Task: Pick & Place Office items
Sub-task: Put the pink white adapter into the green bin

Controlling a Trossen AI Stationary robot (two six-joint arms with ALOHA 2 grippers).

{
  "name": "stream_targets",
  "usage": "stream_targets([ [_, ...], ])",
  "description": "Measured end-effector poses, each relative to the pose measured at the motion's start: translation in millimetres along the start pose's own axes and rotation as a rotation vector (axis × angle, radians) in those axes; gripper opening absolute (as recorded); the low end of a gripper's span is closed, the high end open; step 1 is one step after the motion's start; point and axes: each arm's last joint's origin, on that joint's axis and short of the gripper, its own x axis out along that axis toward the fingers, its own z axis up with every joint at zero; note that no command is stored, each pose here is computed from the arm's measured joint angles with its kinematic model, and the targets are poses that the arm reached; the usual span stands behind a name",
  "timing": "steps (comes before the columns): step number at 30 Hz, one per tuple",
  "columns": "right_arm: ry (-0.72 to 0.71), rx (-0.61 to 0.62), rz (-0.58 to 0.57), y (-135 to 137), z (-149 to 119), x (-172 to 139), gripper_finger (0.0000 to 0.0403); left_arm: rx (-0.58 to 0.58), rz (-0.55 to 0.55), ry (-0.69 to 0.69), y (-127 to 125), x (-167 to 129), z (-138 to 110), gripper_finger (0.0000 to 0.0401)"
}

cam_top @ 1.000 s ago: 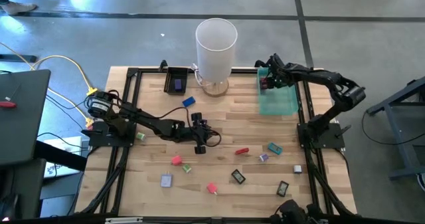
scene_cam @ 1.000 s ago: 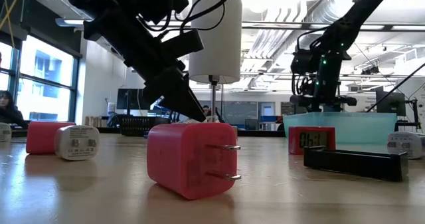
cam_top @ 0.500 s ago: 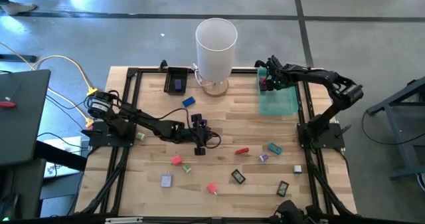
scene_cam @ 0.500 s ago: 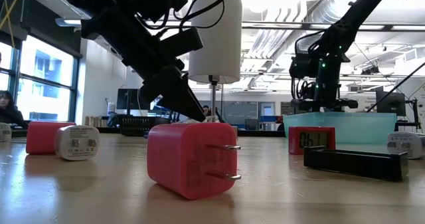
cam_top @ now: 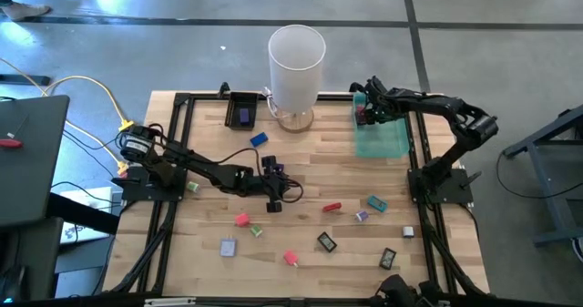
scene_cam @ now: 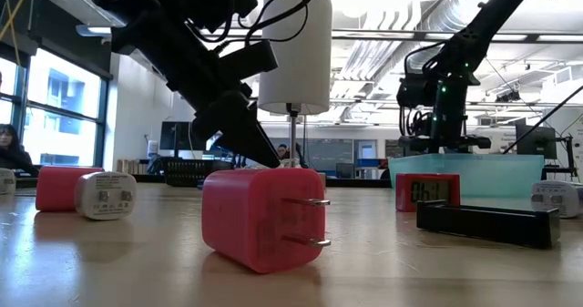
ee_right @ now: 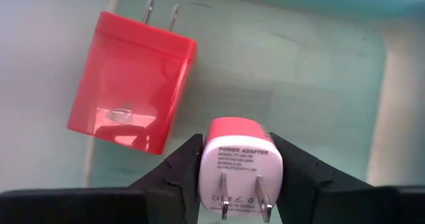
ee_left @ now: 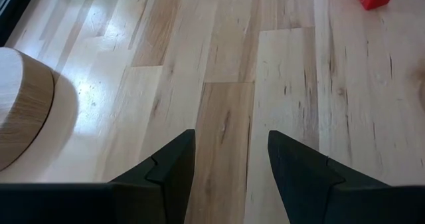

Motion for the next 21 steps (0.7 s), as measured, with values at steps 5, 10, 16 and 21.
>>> stream_targets([
  [5,0.0,0.0,0.0,0.0,0.0,0.0,0.0135,0.001,-0.003,0.001,-0.1,0.0,-0.1,0.0181],
  [10,-0.004,-0.002,0.003,0.2,0.5,-0.2,0.0135,0.002,-0.003,0.004,-0.1,0.0,-0.4,0.0181],
  [16,-0.008,-0.002,0.004,0.4,0.9,-0.2,0.0135,0.003,-0.003,0.006,-0.1,0.0,-0.6,0.0181],
  [21,-0.008,-0.003,0.004,0.4,0.9,-0.3,0.0135,0.004,-0.002,0.008,0.0,-0.1,-0.8,0.0181],
])
